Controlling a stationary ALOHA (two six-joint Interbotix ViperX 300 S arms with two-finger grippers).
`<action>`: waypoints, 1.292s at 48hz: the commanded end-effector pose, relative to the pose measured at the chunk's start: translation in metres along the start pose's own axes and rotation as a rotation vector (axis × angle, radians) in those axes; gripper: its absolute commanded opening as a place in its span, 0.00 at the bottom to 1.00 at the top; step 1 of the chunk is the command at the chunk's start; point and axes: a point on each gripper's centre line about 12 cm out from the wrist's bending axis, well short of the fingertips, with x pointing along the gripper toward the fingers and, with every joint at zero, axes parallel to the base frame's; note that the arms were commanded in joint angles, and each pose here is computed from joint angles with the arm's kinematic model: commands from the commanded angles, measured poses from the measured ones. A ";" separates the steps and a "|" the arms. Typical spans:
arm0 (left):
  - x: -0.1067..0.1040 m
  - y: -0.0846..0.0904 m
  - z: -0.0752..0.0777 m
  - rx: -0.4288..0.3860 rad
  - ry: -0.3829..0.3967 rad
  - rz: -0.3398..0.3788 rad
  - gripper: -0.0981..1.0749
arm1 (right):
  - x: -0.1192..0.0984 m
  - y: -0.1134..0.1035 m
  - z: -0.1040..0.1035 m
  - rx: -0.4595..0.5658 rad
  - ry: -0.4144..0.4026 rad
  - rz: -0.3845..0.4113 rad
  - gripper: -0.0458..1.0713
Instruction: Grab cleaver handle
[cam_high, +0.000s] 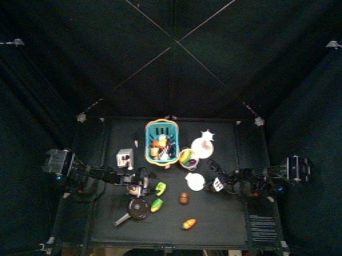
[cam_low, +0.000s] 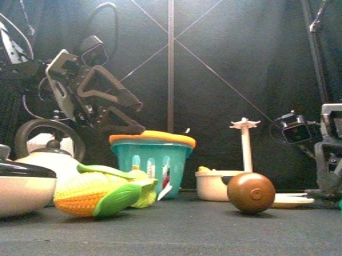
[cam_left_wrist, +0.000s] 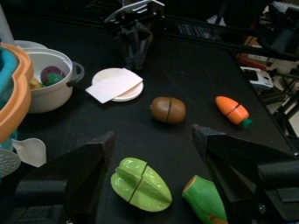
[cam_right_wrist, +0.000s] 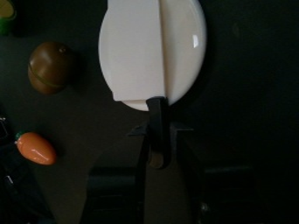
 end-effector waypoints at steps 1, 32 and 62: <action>0.001 0.000 0.006 -0.004 -0.025 0.000 0.95 | 0.000 0.004 0.004 -0.011 -0.011 0.007 0.55; 0.001 0.001 0.008 -0.018 -0.033 0.011 0.95 | -0.001 0.048 0.016 -0.090 -0.095 -0.035 0.44; 0.006 0.001 0.018 -0.035 -0.065 0.022 0.95 | -0.025 0.087 0.018 -0.251 -0.243 -0.307 0.41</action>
